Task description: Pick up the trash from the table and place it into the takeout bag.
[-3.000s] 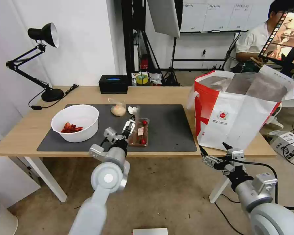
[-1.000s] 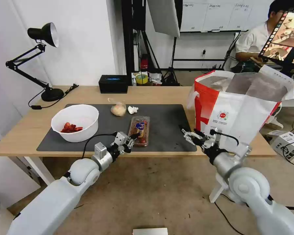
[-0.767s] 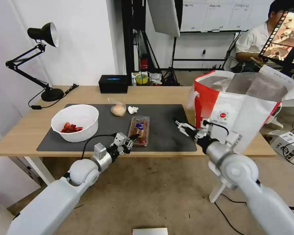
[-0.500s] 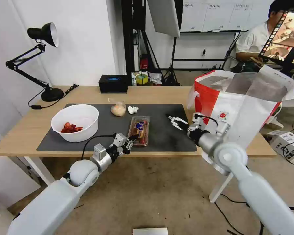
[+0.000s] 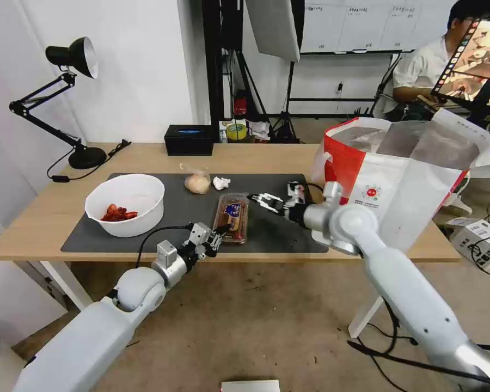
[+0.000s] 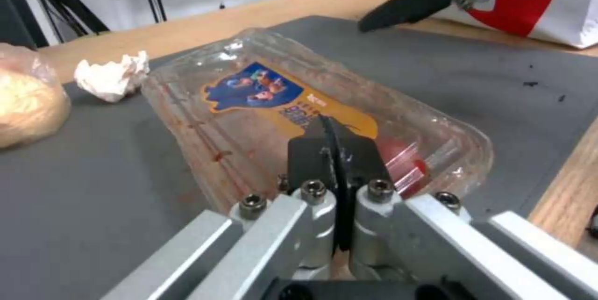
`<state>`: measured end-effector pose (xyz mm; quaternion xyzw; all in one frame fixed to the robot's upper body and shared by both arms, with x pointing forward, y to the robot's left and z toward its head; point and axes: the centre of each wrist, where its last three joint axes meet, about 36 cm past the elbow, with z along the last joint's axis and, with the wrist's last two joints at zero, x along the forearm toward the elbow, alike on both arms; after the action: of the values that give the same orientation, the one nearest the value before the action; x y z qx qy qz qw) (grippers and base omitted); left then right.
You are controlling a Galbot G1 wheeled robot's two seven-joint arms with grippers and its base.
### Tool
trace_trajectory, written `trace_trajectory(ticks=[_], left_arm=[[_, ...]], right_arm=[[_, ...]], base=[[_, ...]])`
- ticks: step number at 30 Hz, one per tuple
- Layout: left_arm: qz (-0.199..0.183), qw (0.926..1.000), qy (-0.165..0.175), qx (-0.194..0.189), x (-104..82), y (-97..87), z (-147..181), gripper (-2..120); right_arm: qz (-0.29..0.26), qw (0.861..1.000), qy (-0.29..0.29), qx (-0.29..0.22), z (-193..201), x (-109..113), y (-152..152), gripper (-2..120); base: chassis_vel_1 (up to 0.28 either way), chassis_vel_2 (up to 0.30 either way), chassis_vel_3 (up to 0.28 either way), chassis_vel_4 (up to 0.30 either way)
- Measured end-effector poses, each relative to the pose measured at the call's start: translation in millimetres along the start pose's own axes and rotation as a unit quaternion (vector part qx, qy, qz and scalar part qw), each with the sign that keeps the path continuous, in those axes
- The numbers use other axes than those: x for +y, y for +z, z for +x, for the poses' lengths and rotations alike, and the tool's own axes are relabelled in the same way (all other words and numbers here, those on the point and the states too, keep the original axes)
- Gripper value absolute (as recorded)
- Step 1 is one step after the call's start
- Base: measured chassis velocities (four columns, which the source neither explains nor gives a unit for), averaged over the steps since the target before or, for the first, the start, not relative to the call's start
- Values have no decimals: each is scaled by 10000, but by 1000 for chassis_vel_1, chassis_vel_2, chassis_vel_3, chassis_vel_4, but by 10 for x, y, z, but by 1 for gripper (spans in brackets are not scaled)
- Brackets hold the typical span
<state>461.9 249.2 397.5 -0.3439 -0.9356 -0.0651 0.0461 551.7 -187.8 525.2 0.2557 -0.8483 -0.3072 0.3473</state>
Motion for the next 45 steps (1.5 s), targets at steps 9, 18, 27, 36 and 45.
trace_trajectory(ticks=[9, 18, 27, 36, 45], left_arm=[[27, 10000, -14, -23, -6, 20, -12, 0], [34, 10000, -21, -76, 5, 4, -27, 0], [40, 9999, -20, -117, 3, 4, -28, 0], [53, 9998, -15, -172, -16, 23, -7, 0], [79, 9997, -6, -228, -19, 8, 1, 0]], right_arm=[[-158, 9990, 210, 372, -295, 75, -8, 100], [-313, 9976, 222, 578, -474, 86, -19, 100], [-526, 9952, 241, 785, -659, 166, -42, 100], [-636, 9936, 233, 901, -785, 221, -39, 100], [-732, 9920, 281, 987, -847, 235, -57, 93]], base=[[0, 0, 0, 0], [0, 0, 0, 0], [0, 0, 0, 0], [0, 0, 0, 0], [0, 0, 0, 0]])
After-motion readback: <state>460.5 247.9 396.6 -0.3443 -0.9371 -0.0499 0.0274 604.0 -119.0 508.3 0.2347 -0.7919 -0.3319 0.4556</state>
